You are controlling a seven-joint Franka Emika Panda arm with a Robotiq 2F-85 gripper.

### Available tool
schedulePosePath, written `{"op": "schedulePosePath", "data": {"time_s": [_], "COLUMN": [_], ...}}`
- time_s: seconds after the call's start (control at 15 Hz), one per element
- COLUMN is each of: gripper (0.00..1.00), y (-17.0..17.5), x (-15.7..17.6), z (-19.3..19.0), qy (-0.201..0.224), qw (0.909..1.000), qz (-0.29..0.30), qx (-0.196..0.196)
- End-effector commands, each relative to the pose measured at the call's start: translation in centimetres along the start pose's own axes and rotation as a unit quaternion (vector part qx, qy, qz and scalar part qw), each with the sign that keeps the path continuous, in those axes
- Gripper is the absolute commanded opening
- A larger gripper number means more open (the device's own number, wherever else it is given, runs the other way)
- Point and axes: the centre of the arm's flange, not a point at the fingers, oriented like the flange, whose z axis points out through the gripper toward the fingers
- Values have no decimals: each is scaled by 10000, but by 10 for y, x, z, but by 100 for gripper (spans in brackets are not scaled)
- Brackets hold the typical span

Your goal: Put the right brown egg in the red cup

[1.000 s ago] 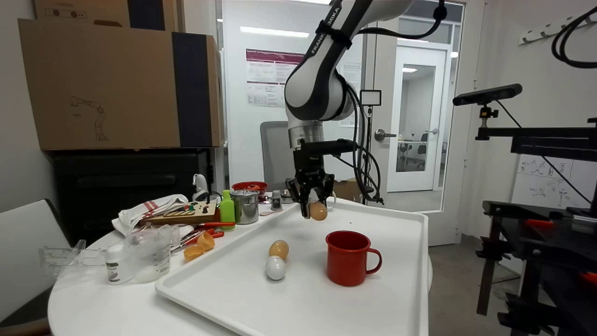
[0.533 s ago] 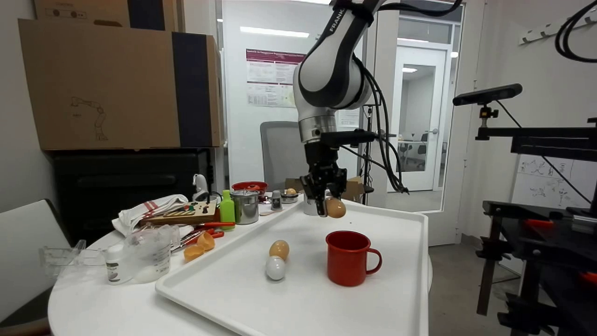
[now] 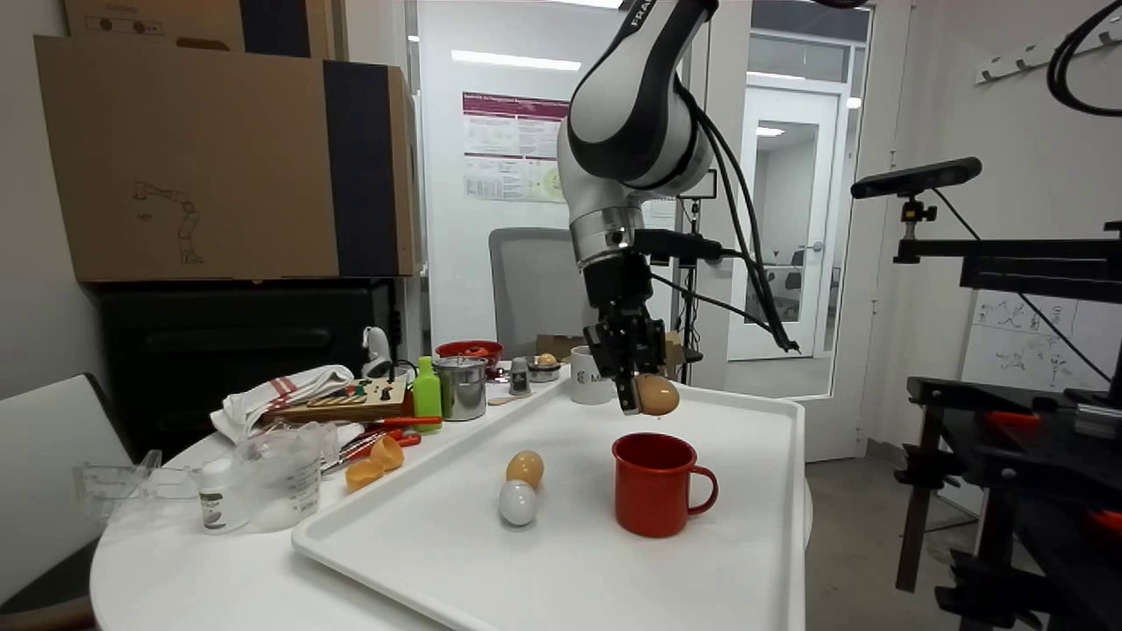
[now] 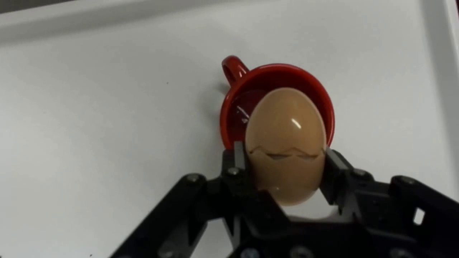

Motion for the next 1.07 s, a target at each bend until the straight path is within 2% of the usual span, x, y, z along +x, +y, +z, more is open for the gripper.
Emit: {"op": "schedulePosePath", "data": {"time_s": [0.0,0.2,0.27,0.4,0.6,0.8,1.0], "gripper": [22,22,72,77,98,100,100], "y": [0,2,3,5,7,9,14], "x": [-10,-12,-13,-14,-15,-12,1], "z": [2,7,8,9,9,7,6], "qy": [-423,-715,-781,-869,-930,-897,-550], "qw": [9980,9954,9948,9938,9933,9941,9983], "qz": [-315,-431,-435,-451,-440,-380,-56], "qx": [335,469,490,523,529,487,207]}}
